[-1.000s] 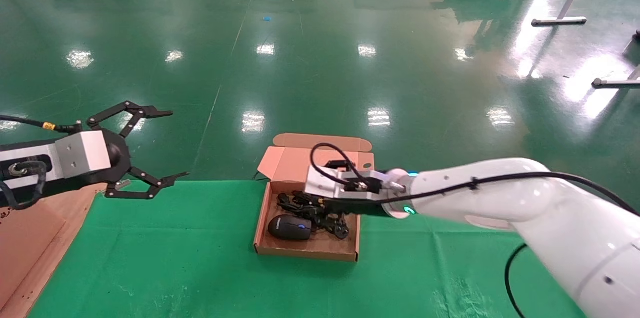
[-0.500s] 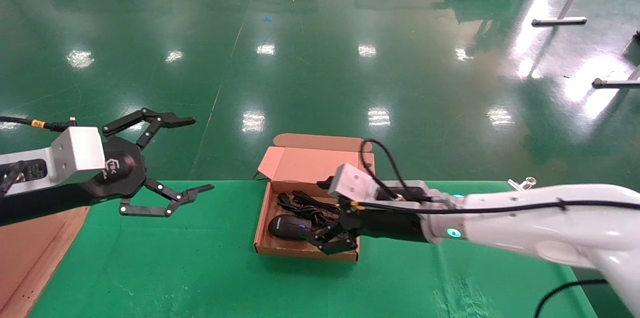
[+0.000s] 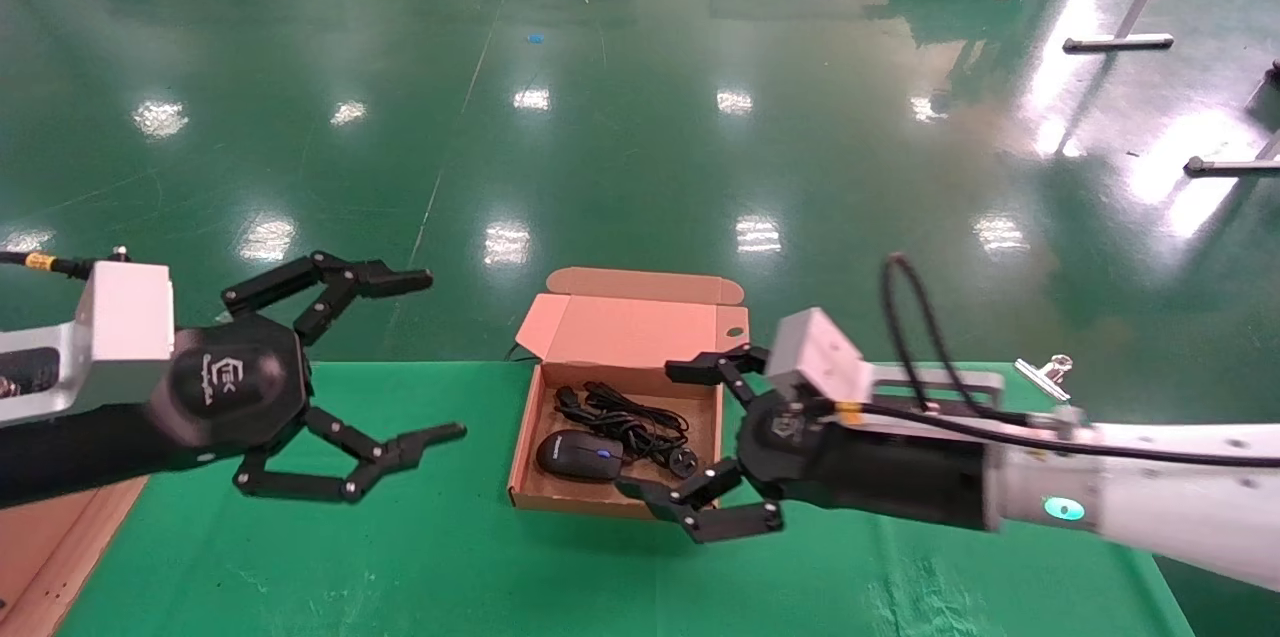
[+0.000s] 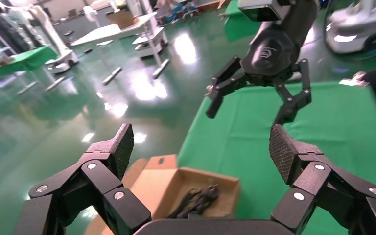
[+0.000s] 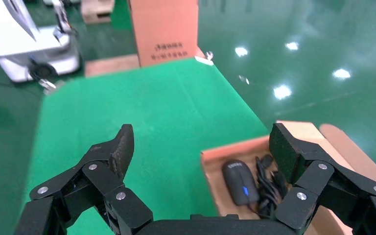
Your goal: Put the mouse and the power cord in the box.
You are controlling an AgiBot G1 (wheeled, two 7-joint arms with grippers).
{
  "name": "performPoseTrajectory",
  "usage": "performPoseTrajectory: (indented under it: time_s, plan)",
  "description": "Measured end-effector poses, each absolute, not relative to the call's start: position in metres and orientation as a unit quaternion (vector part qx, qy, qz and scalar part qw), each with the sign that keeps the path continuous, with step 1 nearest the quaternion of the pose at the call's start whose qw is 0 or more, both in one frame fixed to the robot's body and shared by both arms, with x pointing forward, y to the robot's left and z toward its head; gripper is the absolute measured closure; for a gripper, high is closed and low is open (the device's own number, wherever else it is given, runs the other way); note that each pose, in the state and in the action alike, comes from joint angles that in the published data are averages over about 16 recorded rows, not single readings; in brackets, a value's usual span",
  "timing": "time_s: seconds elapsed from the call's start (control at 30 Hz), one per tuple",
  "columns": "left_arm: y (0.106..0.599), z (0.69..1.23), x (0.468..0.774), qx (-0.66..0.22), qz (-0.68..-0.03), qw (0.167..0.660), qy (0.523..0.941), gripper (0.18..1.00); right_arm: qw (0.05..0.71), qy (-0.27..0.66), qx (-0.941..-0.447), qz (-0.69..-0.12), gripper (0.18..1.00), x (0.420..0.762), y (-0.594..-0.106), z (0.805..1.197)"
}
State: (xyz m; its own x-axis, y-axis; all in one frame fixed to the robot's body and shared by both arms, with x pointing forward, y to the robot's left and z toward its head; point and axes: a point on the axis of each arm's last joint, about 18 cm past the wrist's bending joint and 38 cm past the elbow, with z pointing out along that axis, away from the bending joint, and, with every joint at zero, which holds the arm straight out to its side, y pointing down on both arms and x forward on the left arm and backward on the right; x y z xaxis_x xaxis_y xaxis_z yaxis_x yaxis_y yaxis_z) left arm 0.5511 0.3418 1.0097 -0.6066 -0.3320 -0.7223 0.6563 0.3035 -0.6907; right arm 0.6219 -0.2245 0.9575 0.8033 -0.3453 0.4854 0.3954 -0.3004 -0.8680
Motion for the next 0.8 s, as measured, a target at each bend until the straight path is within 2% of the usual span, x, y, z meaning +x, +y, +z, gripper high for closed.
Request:
performPoseTrajectory:
  time_s: [0.4, 0.8]
  plan:
    - [0.319, 1.002, 0.514, 0.11, -0.629, 0.337, 0.692, 0.184, 0.642, -0.046, -0.714, -0.275, 0.178, 0.555, -0.267, 0.976]
    - [0.302, 0.993, 0.48, 0.104, -0.656, 0.255, 0.703, 0.184, 0.659, -0.094, -0.704, -0.248, 0.178, 0.486, -0.298, 0.99]
